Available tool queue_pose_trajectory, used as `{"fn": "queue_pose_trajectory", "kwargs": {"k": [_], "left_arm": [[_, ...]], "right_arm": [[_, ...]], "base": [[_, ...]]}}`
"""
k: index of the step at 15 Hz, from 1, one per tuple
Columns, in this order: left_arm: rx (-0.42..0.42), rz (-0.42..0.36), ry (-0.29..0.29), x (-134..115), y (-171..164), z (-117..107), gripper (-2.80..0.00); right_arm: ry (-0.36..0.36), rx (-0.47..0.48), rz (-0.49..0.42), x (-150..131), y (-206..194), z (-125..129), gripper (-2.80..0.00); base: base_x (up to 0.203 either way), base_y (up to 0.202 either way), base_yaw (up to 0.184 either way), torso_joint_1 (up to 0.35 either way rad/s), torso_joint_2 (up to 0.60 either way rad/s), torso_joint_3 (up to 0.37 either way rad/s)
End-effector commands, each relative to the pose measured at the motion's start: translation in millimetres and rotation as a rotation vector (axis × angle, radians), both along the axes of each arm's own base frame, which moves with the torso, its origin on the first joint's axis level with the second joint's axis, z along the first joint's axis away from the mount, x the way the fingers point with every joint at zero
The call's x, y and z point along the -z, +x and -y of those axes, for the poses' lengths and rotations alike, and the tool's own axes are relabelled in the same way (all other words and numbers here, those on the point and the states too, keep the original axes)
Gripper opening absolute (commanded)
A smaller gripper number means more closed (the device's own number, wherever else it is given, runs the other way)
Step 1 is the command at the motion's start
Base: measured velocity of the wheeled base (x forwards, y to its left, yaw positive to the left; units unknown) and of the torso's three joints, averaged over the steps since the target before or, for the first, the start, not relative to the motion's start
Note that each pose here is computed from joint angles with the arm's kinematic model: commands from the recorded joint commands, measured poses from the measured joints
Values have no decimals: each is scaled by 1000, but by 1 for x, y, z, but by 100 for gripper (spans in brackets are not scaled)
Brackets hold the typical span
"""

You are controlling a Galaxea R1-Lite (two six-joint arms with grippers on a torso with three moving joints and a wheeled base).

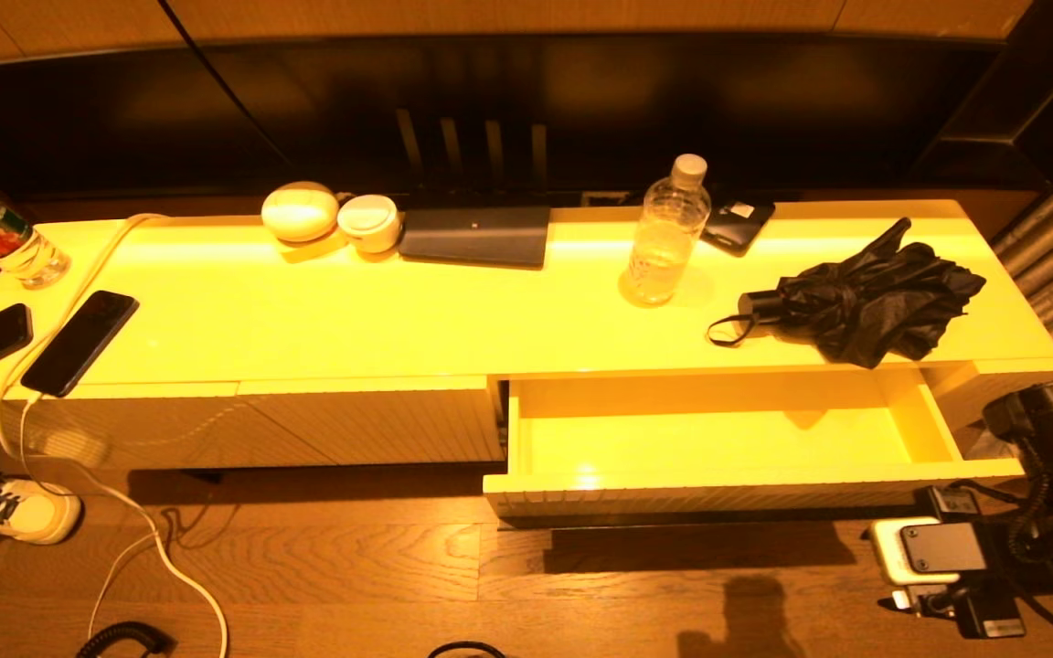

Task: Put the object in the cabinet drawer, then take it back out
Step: Open the drawer

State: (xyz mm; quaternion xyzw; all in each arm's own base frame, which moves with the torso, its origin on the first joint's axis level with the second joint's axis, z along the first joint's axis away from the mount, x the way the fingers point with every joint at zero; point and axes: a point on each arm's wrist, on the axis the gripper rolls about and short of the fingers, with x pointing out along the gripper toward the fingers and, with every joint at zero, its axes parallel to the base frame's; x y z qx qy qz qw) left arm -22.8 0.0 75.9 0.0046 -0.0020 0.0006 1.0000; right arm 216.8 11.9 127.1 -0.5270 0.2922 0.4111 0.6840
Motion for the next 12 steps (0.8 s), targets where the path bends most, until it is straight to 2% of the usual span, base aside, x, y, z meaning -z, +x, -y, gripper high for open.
{"fn": "queue_pose_trajectory", "kwargs": {"k": [1,3,4,7,9,11,12], "left_arm": [[0,-1,0,0,0,0,-280],[0,-1,0,0,0,0,-280],[0,-1,0,0,0,0,-280],[0,-1,0,0,0,0,-280],[0,-1,0,0,0,0,-280],[0,-1,0,0,0,0,-280],[0,-1,0,0,0,0,-280]], "right_arm": [[53,90,50,-34,-19,4,-280],[149,197,-8,-49,-18,-5,-280],[190,220,-37,-54,-15,-15,-280],[258,278,-111,-54,7,-34,-280],[337,368,-152,-59,22,-48,-280],[436,500,-197,-64,45,-64,-280],[464,553,-211,-64,55,-73,-280]], "base": [[0,0,0,0,0,0],[0,0,0,0,0,0],[0,0,0,0,0,0],[0,0,0,0,0,0],[0,0,0,0,0,0],[0,0,0,0,0,0],[0,0,0,0,0,0]]}}
